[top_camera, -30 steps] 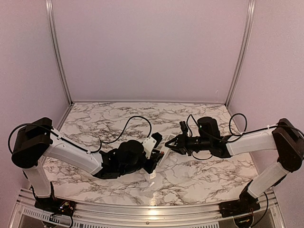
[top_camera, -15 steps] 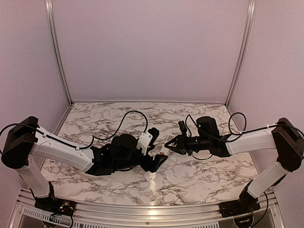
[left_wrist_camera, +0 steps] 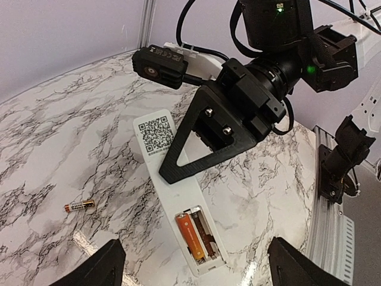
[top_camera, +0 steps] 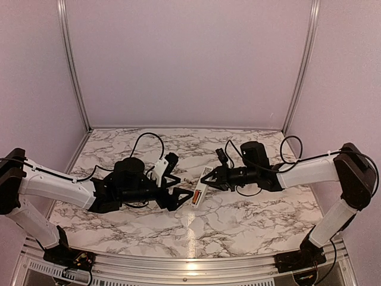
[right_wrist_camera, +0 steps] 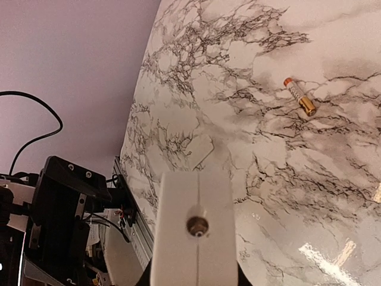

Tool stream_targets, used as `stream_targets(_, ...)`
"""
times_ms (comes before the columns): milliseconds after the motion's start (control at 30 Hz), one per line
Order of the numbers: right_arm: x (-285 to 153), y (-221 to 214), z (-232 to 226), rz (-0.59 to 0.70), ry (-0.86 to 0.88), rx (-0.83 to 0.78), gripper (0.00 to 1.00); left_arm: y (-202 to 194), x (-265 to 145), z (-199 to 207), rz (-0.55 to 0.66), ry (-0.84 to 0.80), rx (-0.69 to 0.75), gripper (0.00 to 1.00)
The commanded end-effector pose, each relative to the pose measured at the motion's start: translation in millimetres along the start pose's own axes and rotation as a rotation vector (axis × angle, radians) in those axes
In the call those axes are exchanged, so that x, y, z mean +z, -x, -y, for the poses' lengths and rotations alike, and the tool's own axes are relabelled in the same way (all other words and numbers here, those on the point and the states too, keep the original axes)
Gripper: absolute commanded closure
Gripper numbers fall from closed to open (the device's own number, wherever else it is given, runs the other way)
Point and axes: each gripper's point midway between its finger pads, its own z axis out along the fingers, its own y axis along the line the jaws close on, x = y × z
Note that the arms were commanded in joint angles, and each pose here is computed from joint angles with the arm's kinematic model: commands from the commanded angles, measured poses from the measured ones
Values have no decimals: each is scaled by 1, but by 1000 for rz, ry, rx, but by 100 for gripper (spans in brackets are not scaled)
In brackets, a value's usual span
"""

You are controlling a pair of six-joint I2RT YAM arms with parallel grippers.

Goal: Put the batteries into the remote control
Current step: Load the battery into the battery compartment.

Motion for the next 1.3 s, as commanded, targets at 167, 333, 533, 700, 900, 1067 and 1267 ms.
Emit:
stream_targets(167,-7,25,-43,18,42,-85,100,-2,-24,8,-21,-103,112,15)
stream_targets(333,-5,14,-45,-27,83,-115,100,1,-38,17,-23,-144,314,19)
stream_targets(533,-4,-1,-46,-104,112,-194,100,-6,-45,20,-75,-147,508,22)
stream_targets(700,-2,-15,-47,-174,156,-205,100,-21,-40,18,-147,-131,606,28)
stream_targets(900,-1,-28,-53,-233,204,-211,100,-19,-34,28,-144,-135,671,46)
stream_targets(1067,5,-43,-60,-270,215,-219,100,-17,-28,34,-161,-119,724,55)
stream_targets(1267,19,-61,-60,-305,209,-212,100,-16,-24,39,-166,-129,765,61)
